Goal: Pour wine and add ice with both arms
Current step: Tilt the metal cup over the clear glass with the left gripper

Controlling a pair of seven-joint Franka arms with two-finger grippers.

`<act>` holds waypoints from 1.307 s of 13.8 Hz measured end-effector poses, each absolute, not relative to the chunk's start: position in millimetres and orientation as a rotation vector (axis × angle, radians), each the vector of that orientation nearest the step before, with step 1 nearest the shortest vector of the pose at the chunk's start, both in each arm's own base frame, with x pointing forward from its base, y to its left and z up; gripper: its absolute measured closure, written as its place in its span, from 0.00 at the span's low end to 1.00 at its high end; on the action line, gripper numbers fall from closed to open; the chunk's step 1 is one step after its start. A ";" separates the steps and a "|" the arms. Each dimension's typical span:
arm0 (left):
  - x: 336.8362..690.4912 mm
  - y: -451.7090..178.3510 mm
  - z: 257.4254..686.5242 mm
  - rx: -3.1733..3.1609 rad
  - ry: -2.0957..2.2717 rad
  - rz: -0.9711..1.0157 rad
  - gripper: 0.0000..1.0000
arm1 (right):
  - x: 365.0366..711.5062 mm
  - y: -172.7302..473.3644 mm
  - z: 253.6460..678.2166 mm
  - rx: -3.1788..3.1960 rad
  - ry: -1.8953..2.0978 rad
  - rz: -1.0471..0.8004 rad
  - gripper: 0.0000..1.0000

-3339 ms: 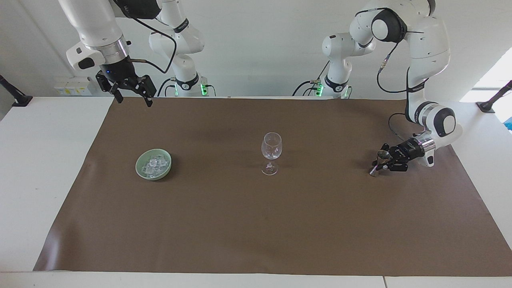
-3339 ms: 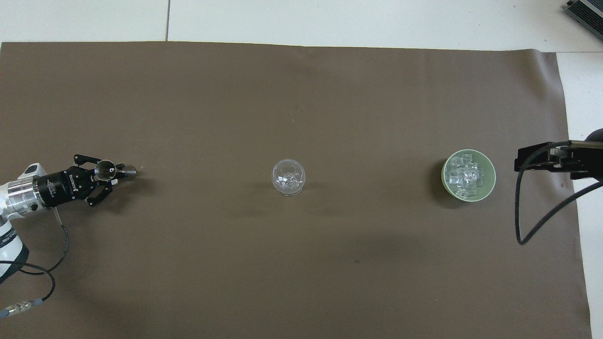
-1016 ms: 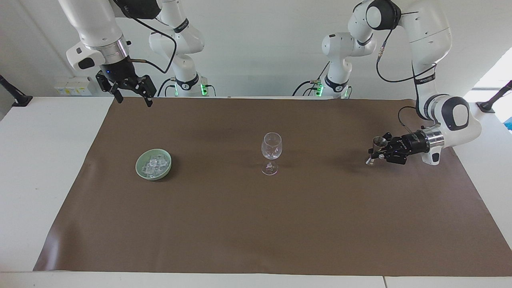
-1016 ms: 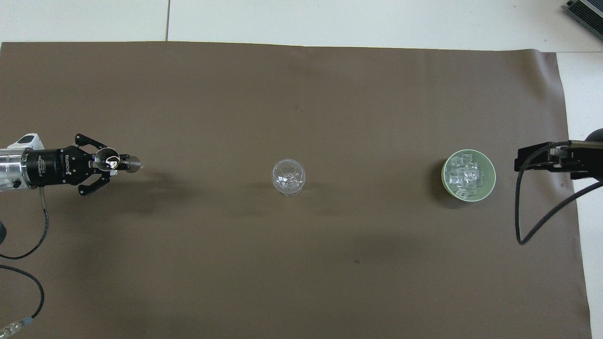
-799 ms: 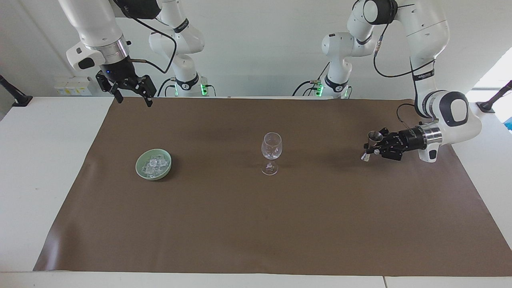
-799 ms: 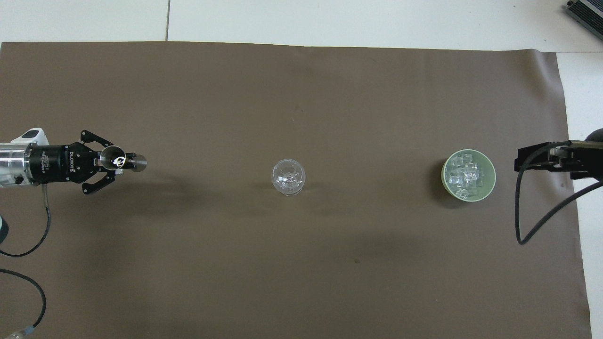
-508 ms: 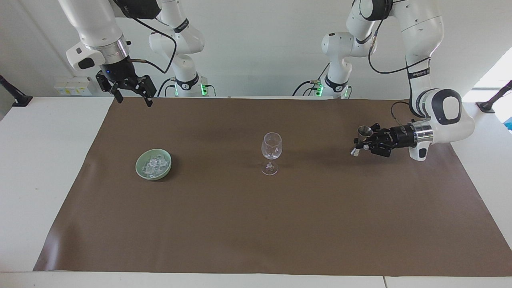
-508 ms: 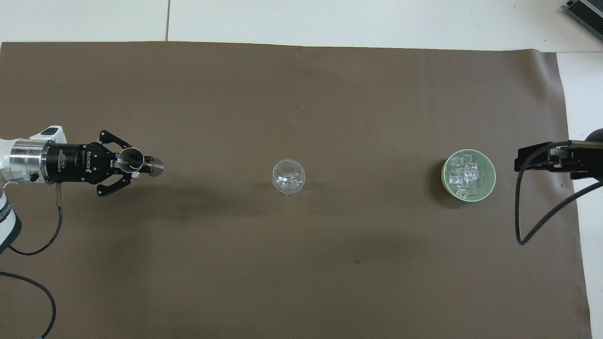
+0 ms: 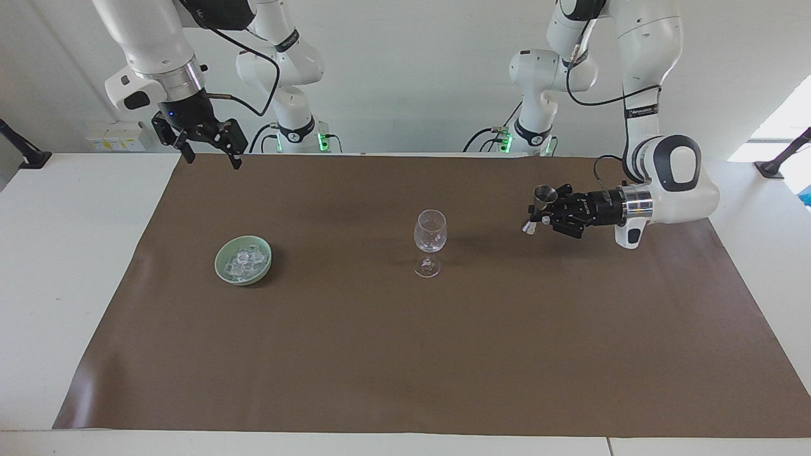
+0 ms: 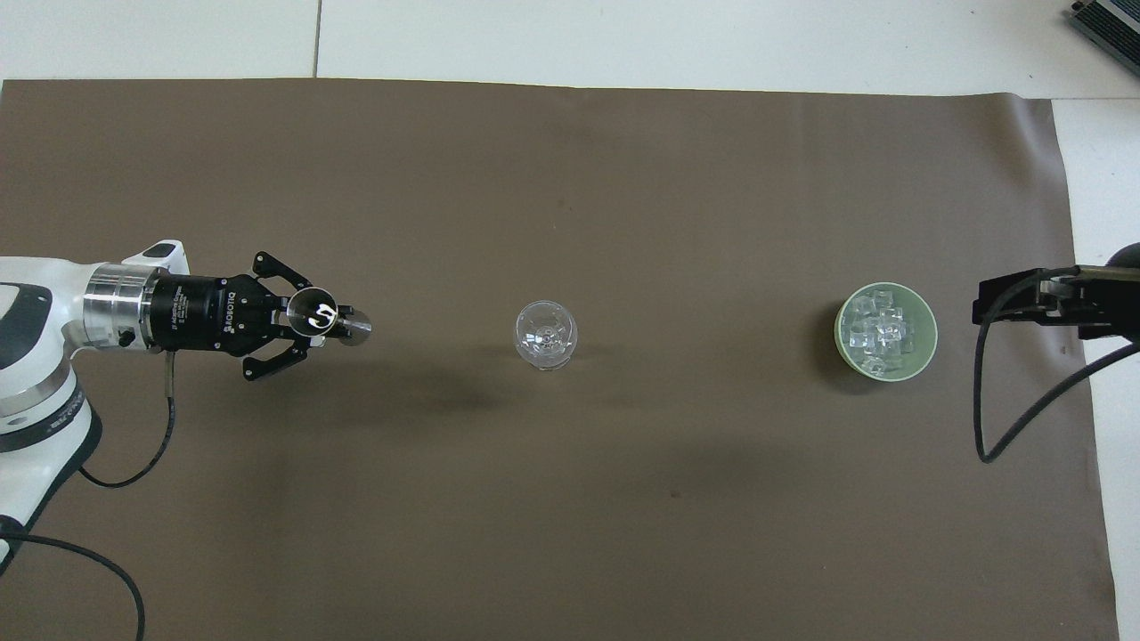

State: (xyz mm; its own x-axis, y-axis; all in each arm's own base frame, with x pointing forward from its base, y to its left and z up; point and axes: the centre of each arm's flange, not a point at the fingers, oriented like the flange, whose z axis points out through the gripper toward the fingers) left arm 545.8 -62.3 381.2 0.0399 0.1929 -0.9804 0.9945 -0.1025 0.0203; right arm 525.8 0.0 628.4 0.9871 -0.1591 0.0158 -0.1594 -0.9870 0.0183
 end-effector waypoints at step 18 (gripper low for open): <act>533.8 -187.2 442.2 1.674 1.504 -0.917 0.78 | 525.8 0.0 628.4 3.112 -0.249 0.022 0.00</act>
